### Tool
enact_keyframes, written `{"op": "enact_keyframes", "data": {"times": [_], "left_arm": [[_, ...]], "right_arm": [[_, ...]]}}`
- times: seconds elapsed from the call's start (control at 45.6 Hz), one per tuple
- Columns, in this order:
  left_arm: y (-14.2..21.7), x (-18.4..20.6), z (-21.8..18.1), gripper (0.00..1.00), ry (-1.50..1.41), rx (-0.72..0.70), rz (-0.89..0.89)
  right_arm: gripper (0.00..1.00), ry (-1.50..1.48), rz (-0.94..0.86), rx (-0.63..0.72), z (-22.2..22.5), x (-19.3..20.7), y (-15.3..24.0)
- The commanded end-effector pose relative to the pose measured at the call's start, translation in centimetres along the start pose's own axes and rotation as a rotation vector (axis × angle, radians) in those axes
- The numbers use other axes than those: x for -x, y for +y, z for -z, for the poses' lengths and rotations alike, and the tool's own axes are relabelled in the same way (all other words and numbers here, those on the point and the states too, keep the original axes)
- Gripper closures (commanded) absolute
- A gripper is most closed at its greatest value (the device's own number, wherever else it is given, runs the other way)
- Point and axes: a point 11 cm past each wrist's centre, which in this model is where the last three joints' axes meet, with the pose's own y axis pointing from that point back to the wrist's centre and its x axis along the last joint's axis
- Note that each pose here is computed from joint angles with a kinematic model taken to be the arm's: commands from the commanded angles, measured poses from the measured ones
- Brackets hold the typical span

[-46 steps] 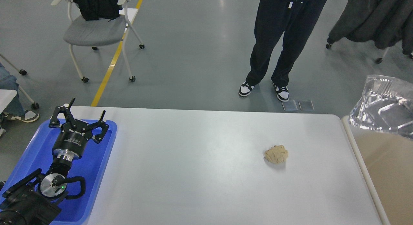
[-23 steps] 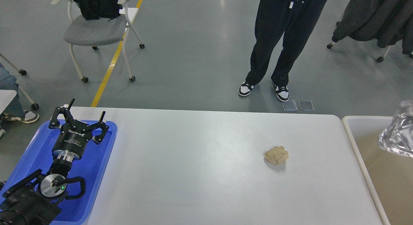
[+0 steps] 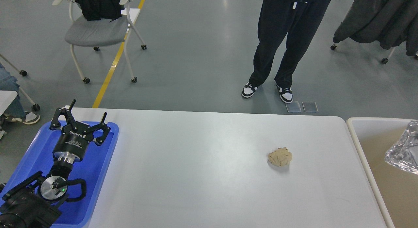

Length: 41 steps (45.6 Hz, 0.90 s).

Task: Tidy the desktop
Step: 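Lower the foil tray into the beige bin and release it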

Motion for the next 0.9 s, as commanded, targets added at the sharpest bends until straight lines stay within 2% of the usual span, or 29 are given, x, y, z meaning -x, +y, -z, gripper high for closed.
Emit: {"op": "enact_keyframes", "data": {"times": [0.0, 0.373, 0.877], "left_arm": [[0.0, 0.0, 0.0, 0.01, 0.000, 0.000, 0.000], [0.0, 0.0, 0.0, 0.01, 0.000, 0.000, 0.000], [0.0, 0.0, 0.0, 0.01, -0.001, 0.002, -0.002]], "right_arm": [[1.00, -0.059, -0.047, 0.016, 0.0, 4.1, -2.6], [1.00, -0.113, -0.105, 0.002, 2.2, 7.0, -5.1], [1.00, -0.151, -0.239, 0.059, 2.2, 7.2, -6.0]]}}
